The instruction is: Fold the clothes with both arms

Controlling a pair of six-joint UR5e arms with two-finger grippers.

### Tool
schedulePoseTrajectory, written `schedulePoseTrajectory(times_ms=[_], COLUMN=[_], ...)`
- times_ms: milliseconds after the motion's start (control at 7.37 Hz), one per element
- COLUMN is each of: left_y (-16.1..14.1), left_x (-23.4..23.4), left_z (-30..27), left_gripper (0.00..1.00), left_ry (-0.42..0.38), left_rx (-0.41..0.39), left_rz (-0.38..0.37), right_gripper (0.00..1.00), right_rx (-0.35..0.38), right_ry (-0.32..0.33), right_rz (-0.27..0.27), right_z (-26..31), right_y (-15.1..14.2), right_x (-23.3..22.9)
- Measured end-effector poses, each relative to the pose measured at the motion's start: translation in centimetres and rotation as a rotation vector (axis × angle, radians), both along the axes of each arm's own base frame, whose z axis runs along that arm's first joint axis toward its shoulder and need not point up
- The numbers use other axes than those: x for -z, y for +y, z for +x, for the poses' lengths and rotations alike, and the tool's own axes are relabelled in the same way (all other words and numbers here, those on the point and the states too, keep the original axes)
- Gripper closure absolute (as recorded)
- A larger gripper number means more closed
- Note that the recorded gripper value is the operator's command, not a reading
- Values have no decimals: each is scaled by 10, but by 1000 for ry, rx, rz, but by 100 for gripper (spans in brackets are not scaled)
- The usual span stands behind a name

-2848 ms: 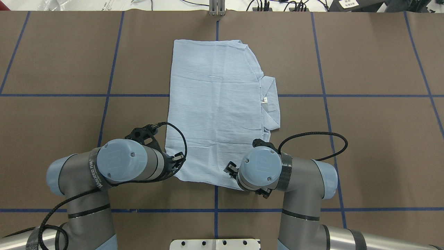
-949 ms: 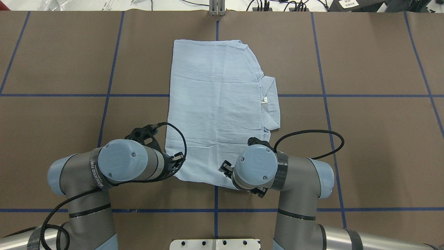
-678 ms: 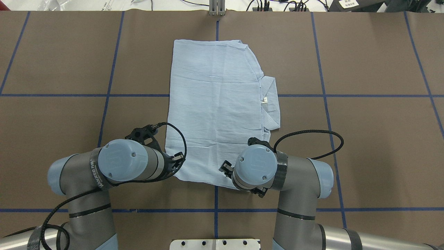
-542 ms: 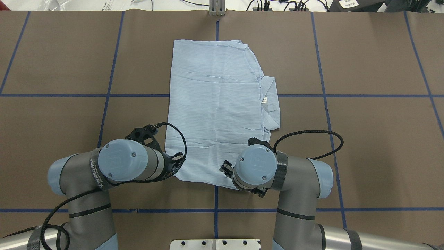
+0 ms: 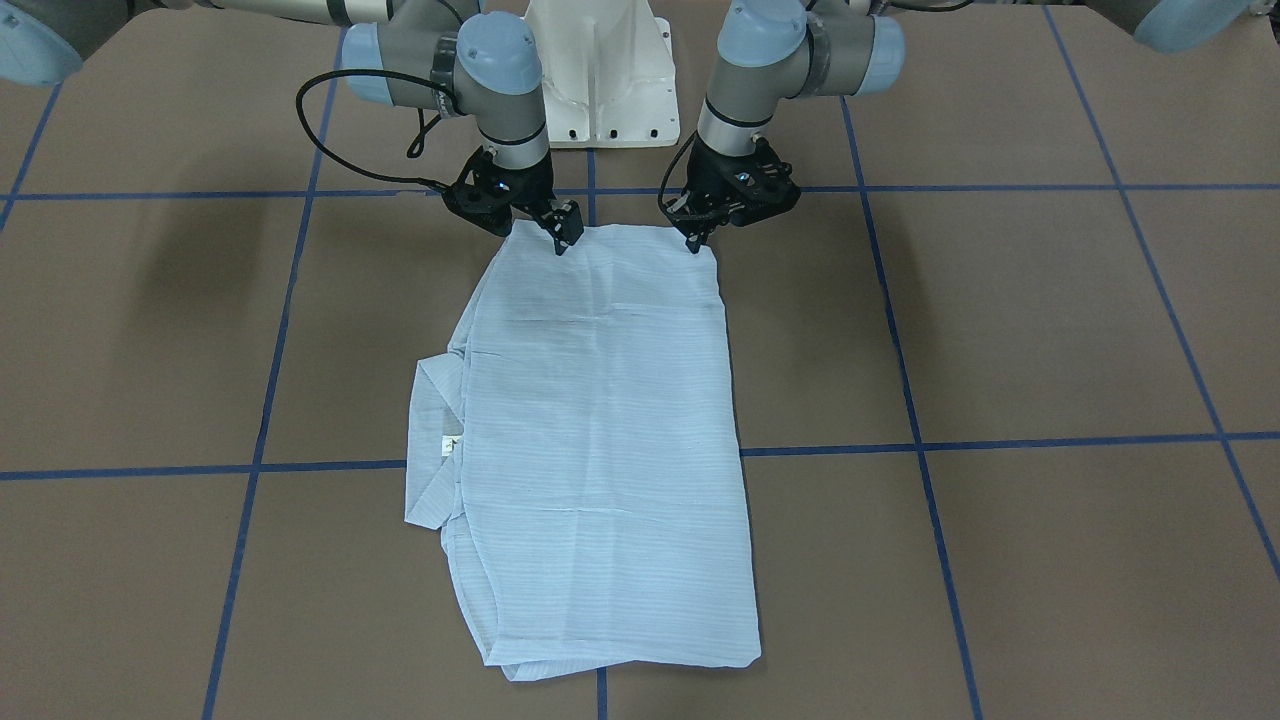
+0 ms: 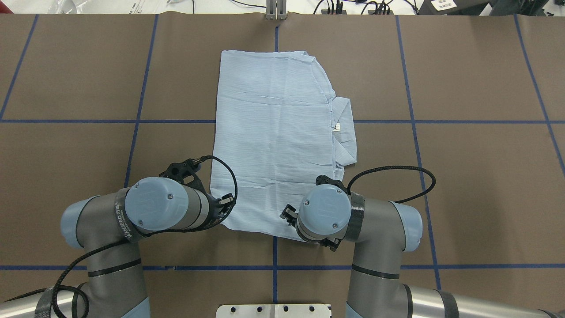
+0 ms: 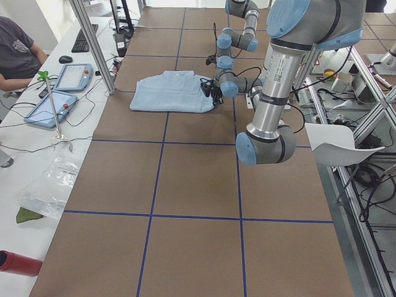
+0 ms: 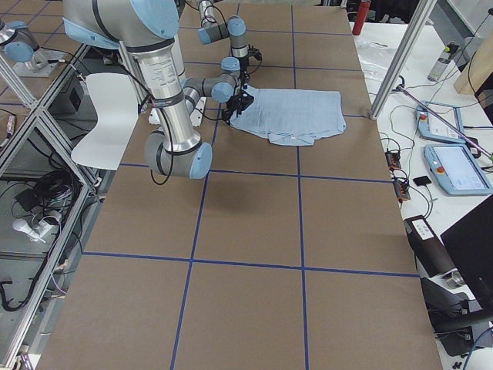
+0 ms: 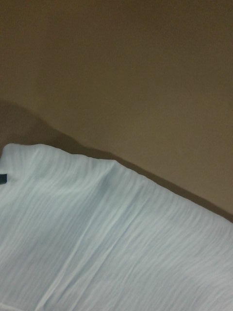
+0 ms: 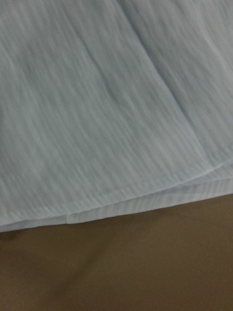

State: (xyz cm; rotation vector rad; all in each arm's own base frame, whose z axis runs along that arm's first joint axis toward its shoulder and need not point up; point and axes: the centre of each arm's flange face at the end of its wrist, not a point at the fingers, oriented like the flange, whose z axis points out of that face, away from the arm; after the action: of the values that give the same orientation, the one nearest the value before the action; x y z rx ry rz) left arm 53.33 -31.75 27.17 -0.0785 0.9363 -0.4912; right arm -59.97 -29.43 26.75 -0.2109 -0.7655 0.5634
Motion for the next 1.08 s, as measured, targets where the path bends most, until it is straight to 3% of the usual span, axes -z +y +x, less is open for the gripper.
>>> schedulePoseTrajectory(times_ms=[814,949,1085], left_y=[0,0,0], left_x=[-1,-1,-1], left_z=[1,1,1], left_gripper=[100,100,100], left_ry=[-1,-2,-2], left_rx=[1,2,2], left_rz=[0,1,1], right_gripper=[2,6,24], right_rx=[8,8,9], right_ry=[3,4,5], right_rz=[-6,-7,-7], right_z=[1,0,0], right_y=[2,2,2], right_x=[-4,-5,-5])
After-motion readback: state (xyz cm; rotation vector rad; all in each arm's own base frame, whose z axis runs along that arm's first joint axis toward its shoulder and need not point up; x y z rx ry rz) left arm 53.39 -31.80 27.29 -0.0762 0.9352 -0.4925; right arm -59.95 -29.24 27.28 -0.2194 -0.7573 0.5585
